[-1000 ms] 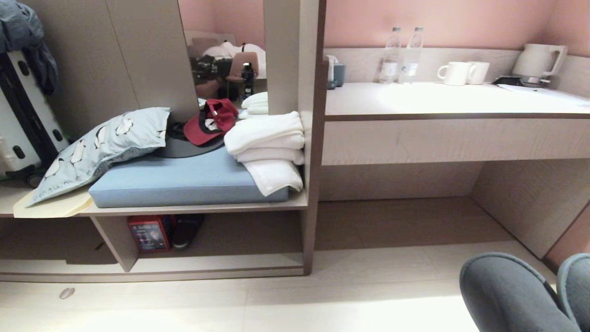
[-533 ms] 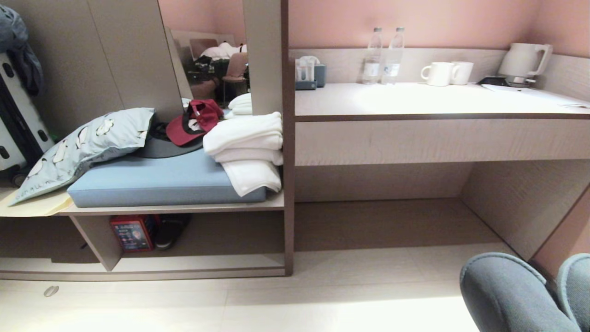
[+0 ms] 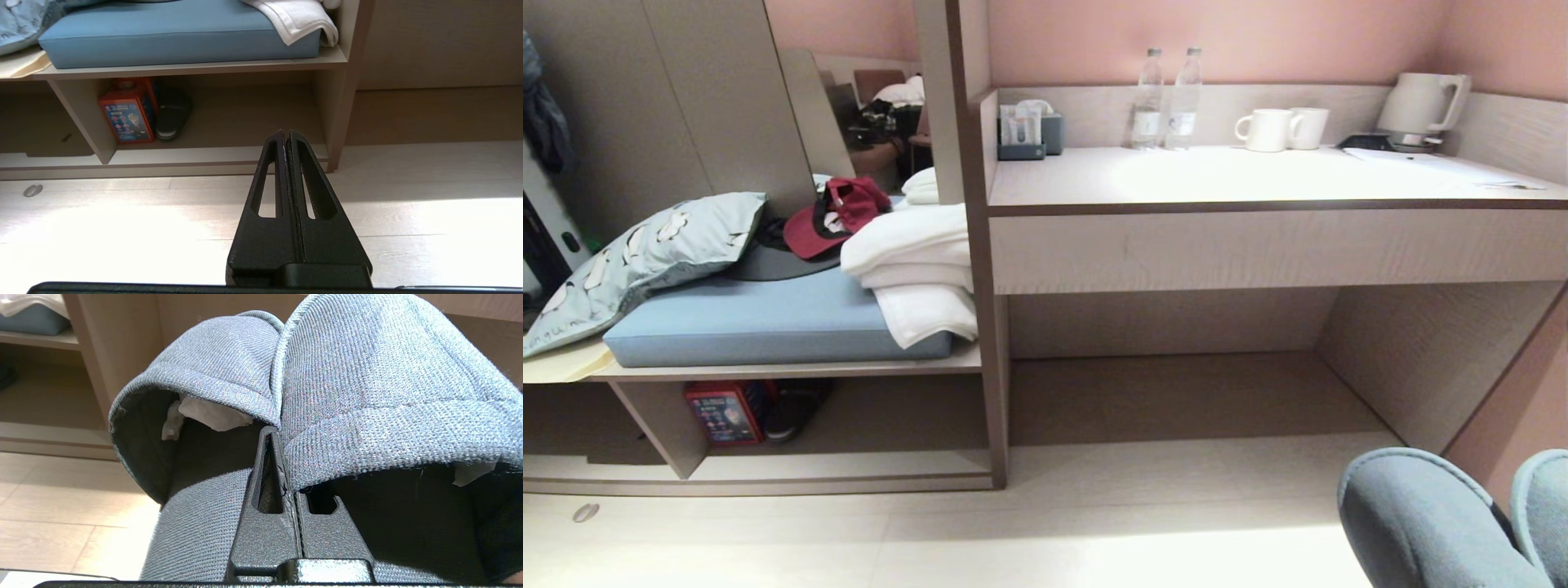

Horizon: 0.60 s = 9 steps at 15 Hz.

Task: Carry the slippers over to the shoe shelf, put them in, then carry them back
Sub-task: Place the slippers on the floor

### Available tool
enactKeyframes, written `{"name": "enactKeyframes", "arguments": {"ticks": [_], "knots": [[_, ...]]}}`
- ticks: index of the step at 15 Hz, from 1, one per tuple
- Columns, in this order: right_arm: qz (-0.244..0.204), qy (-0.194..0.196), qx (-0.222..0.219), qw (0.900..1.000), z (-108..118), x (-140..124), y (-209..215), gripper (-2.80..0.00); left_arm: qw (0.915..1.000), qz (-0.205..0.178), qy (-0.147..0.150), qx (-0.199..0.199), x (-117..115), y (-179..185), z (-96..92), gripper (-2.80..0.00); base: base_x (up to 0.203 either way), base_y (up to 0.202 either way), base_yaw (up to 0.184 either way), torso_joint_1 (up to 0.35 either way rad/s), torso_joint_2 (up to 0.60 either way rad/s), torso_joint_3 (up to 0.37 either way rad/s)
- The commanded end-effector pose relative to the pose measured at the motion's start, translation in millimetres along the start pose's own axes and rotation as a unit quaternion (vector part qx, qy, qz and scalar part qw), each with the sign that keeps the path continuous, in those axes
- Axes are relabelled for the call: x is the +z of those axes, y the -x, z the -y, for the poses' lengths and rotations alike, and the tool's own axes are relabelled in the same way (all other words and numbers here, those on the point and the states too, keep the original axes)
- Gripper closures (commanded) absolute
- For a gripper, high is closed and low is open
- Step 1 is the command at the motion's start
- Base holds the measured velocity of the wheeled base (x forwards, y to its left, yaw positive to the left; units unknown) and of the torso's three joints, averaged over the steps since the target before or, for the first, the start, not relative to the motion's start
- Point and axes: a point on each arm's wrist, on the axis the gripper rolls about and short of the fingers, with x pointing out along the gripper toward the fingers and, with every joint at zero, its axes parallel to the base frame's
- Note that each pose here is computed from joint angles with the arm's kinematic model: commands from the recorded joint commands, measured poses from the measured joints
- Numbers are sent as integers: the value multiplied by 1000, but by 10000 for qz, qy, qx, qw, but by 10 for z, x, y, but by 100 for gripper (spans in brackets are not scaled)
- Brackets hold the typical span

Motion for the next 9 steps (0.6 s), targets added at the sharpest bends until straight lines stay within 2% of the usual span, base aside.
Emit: {"name": "enactKeyframes", "arguments": {"ticks": [1, 9], "knots": [[-1, 4, 2, 10000, 0, -1, 0, 0, 10000, -1, -3, 3, -1, 0, 0, 0, 0, 0, 0, 0, 0, 0], [-1, 4, 2, 10000, 0, -1, 0, 0, 10000, -1, -3, 3, -1, 0, 0, 0, 0, 0, 0, 0, 0, 0]]}}
